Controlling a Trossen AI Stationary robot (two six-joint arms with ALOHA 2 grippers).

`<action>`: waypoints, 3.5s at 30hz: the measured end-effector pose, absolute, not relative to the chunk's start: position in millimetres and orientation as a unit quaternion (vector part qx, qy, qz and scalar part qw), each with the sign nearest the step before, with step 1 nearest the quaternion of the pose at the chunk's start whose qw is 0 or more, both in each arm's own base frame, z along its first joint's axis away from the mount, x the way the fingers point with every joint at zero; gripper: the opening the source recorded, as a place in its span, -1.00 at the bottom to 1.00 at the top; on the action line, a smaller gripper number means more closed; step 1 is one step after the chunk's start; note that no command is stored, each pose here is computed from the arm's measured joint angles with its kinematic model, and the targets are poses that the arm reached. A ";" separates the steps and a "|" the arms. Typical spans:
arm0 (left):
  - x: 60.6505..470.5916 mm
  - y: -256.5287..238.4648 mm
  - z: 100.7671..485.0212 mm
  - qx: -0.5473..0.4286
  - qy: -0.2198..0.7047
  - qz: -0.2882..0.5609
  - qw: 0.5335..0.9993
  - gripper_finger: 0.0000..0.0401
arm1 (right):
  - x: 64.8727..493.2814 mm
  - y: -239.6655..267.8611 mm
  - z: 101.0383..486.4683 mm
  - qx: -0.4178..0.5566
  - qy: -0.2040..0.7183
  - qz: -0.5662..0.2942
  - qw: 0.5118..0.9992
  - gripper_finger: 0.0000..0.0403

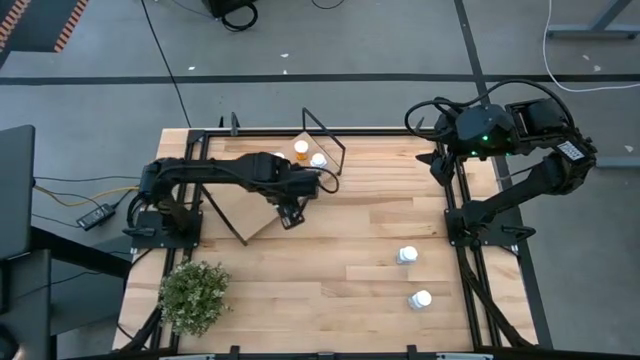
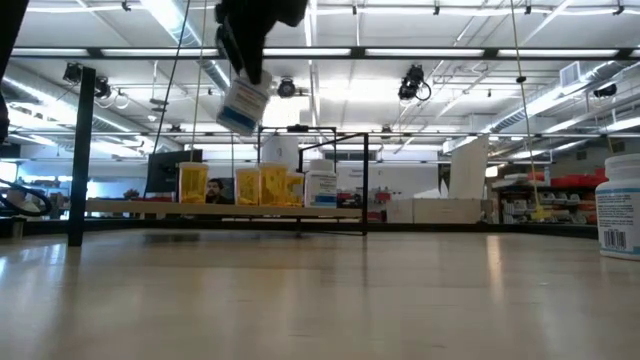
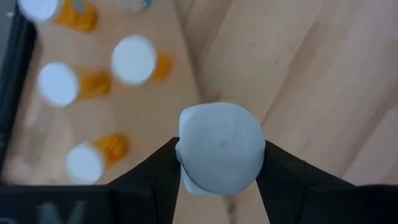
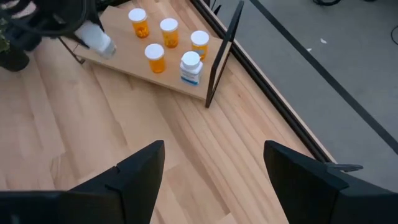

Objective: Pick and place medicine bottles onto shelf by color
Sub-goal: Put the white pill bottle on the shelf, then move the white pill bottle to the center of the table

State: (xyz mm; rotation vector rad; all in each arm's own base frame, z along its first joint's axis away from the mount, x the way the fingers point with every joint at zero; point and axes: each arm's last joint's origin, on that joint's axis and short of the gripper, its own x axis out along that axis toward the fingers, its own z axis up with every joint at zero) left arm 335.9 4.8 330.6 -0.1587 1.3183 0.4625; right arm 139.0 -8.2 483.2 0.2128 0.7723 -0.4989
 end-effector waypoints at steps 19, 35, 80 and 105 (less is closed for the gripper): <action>243.3 53.3 326.1 -0.205 0.564 0.302 0.741 -0.03 | 138.7 -9.4 483.6 0.078 0.370 -0.254 0.890 0.40; 213.2 49.4 260.1 -0.269 0.606 0.308 0.683 -0.01 | 138.6 -10.0 483.7 0.068 0.370 -0.258 0.890 0.40; 195.1 93.5 244.3 -0.246 0.615 0.331 0.672 0.32 | 138.6 -9.9 483.7 0.069 0.370 -0.258 0.890 0.40; 248.6 65.7 345.6 -0.221 0.398 0.276 0.846 0.30 | 142.0 -7.0 481.8 0.111 0.381 -0.222 0.891 0.40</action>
